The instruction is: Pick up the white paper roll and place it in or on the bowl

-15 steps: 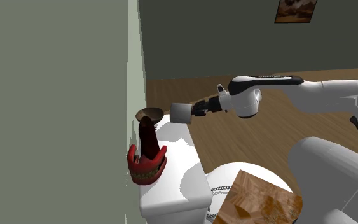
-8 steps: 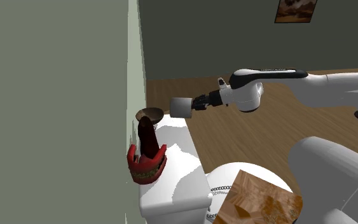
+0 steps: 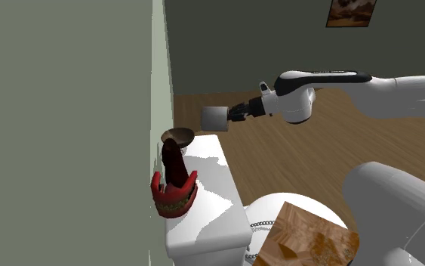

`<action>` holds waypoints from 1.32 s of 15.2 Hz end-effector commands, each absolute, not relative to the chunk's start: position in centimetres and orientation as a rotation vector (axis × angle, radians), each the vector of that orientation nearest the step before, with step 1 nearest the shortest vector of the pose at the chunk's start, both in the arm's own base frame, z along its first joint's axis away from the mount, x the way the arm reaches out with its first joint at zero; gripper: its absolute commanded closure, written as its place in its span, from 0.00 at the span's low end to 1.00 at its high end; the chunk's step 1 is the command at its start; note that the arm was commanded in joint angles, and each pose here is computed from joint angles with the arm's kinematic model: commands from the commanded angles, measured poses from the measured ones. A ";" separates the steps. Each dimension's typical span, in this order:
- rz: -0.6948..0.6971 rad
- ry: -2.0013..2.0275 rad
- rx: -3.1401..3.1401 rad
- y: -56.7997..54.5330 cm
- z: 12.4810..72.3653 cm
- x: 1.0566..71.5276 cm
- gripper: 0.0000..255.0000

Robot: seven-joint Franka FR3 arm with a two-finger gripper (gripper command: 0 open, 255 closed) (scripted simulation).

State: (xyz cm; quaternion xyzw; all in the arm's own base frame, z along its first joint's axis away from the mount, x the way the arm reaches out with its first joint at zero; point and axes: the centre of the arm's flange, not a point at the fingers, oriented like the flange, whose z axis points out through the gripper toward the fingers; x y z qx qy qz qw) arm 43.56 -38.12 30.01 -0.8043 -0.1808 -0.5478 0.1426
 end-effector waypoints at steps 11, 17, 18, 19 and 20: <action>-1.580 -0.522 -2.320 -35.3 34.0 47.8 1.00; -1.580 -0.522 -2.320 -30.9 33.7 54.4 1.00; -1.580 -0.522 -2.320 -30.1 33.7 55.5 1.00; -1.580 -0.522 -2.320 -29.4 33.7 56.7 1.00; -1.580 -0.522 -2.320 -29.4 33.1 56.7 1.00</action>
